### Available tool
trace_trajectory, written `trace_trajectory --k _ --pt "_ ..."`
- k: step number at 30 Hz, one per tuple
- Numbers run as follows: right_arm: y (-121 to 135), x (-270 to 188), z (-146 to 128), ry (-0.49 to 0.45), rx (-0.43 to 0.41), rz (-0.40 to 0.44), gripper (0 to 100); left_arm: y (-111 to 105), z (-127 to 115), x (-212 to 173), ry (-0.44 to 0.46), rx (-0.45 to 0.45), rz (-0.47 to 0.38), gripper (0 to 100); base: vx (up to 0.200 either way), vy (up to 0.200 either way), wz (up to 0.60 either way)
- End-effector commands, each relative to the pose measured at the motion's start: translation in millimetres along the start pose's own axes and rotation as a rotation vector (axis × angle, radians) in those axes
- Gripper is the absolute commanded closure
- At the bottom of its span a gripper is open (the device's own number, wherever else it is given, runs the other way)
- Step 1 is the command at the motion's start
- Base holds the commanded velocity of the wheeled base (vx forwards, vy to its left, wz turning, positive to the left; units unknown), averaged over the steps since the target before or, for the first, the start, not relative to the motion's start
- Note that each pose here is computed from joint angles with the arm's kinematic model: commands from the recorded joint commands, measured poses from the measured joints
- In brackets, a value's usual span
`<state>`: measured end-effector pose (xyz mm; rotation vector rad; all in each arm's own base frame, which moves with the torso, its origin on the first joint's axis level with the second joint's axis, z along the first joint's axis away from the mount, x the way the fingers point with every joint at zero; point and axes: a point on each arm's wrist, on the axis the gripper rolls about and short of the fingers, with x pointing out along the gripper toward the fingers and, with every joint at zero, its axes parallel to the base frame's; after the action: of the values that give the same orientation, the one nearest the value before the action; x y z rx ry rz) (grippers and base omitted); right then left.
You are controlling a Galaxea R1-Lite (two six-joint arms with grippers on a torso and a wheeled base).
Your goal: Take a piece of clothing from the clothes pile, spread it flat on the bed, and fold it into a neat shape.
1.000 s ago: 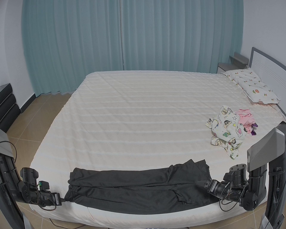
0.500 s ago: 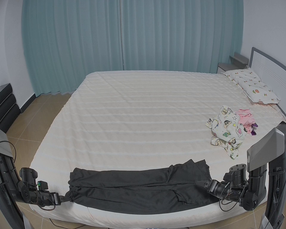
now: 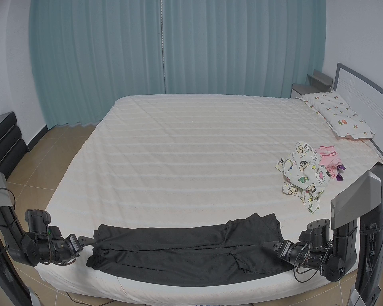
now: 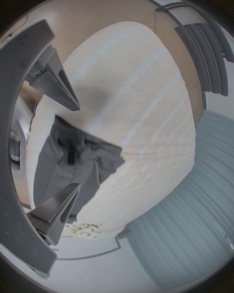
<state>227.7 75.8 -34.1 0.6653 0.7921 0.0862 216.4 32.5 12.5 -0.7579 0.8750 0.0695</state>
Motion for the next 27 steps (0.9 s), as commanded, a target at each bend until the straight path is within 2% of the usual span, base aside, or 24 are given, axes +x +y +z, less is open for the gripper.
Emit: trace_trajectory --k 1,3,4,6,7,16,21,27 --pt "0.3 0.5 0.2 -0.007 0.000 0.008 0 -45.2 -10.7 2.8 0.016 0.001 -0.108 0 0.000 0.000 0.00" --pt "-0.2 0.9 -0.2 -0.005 0.000 0.006 0 -47.0 -13.7 3.5 0.016 0.003 -0.096 0 0.000 0.000 0.00" --pt "-0.6 1.2 -0.7 -0.002 0.003 0.004 0 -48.0 -20.0 6.6 0.007 0.015 -0.046 0 0.000 0.000 0.00" --pt "-0.6 1.2 -0.7 -0.001 0.006 0.005 0 -47.7 -21.7 8.8 0.008 0.016 -0.030 0 0.000 0.000 0.00" --pt "-0.2 1.5 -0.7 -0.002 0.013 0.007 0 -46.1 -27.0 16.4 0.015 0.025 0.016 0 0.000 0.000 0.00" --pt "0.8 1.6 -1.8 0.001 0.009 0.009 0 -41.5 -31.8 31.2 0.049 0.004 0.064 0 0.000 0.000 0.00" --pt "0.8 1.6 -1.8 0.001 0.009 0.009 0 -36.9 -34.0 40.2 0.047 0.003 0.113 0 0.000 0.000 0.00" --pt "0.2 2.0 -2.9 0.005 0.009 0.004 0 -37.8 -30.0 50.0 0.021 0.007 0.134 0 0.000 0.000 0.00"
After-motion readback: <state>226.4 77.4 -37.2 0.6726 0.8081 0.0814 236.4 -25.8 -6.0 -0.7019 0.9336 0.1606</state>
